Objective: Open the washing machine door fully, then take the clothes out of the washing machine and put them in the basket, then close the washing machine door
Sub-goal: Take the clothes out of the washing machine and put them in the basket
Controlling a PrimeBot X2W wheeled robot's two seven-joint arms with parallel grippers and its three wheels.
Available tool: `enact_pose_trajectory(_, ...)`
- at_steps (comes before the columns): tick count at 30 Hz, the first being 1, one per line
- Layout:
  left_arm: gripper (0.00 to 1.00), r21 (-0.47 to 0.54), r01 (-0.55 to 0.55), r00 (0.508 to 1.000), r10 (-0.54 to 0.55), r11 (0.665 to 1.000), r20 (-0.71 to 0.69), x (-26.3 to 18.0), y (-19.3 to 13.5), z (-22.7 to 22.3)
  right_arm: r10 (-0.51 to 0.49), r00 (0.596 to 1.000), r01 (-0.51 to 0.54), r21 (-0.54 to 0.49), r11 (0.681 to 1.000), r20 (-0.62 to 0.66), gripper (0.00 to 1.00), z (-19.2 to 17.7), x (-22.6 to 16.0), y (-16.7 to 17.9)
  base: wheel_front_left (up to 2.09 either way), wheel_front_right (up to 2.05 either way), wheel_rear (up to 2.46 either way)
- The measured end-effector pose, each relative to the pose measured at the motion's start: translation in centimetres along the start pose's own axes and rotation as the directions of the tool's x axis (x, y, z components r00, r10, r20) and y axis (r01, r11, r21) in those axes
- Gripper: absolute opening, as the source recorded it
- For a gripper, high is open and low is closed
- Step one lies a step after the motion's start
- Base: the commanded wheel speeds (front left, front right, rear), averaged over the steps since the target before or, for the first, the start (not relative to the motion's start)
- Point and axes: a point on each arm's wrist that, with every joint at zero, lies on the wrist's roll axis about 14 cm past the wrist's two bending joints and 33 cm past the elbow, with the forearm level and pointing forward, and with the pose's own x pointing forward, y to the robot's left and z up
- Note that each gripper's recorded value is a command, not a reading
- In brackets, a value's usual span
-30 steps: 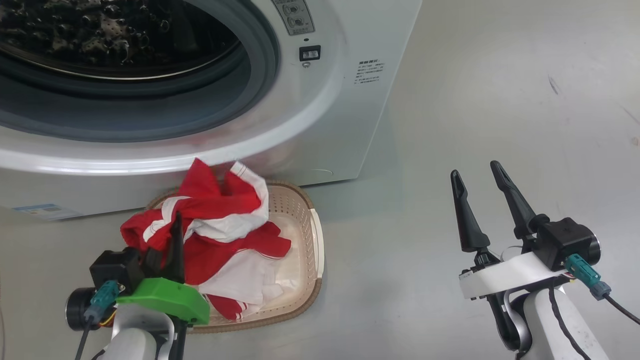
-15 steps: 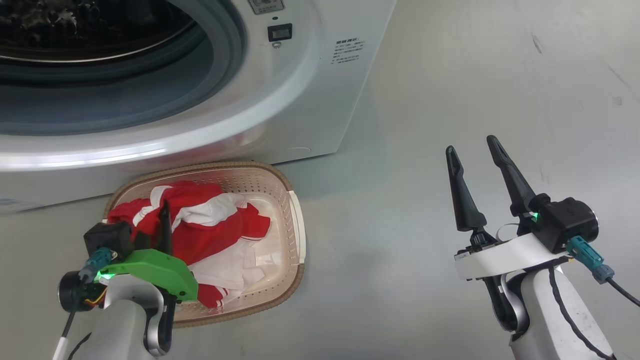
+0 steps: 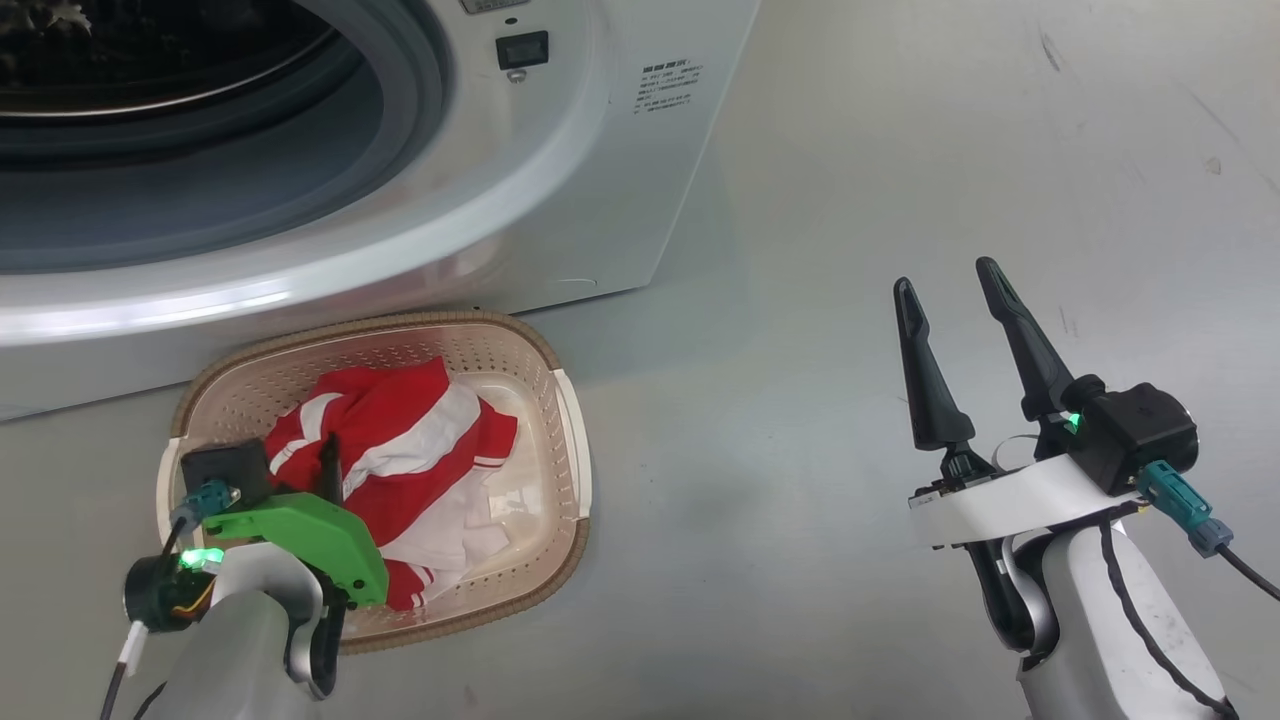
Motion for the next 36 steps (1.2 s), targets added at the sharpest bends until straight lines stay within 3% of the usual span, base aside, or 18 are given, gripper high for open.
enact_pose_trajectory(1, 0.43, 0.001, 0.004, 1.0, -0.004, 1.0, -0.009, 0.1, -0.1, -0.1, 0.0, 1.0, 0.0, 0.0, 1.0, 0.0, 1.0, 0.0, 0.0, 0.0, 0.0, 0.0, 0.0)
enact_pose_trajectory(2, 0.43, 0.003, 0.003, 1.0, -0.003, 1.0, -0.016, 0.3, 0.0, -0.2, 0.0, 1.0, 0.0, -0.001, 1.0, 0.001, 1.0, 0.0, 0.1, 0.0, 0.0, 0.0, 0.0)
enact_pose_trajectory(3, 0.76, 0.004, 0.005, 1.0, -0.005, 1.0, -0.023, 0.4, -0.1, -0.3, 0.0, 1.0, 0.0, -0.001, 1.0, 0.001, 1.0, 0.0, 0.1, 0.0, 0.0, 0.0, 0.0)
enact_pose_trajectory(4, 1.0, 0.005, 0.007, 1.0, -0.007, 1.0, -0.028, 0.5, -0.1, -0.4, -0.001, 1.0, 0.001, 0.0, 1.0, 0.0, 1.0, 0.0, 0.1, -0.1, 0.0, 0.0, 0.0)
enact_pose_trajectory(22, 1.0, 0.047, -0.026, 0.998, 0.028, 0.999, -0.053, -0.2, 1.5, -1.0, 0.003, 1.0, -0.004, 0.014, 1.0, 0.028, 1.0, 1.1, 0.0, 0.4, 0.0, 0.0, 0.0)
enact_pose_trajectory(36, 1.0, 0.055, -0.025, 0.997, 0.021, 0.998, 0.072, 0.0, 1.6, 2.4, 0.0, 0.999, -0.001, 0.032, 0.999, 0.041, 1.0, 1.5, 0.0, 0.6, 0.0, 0.0, 0.0)
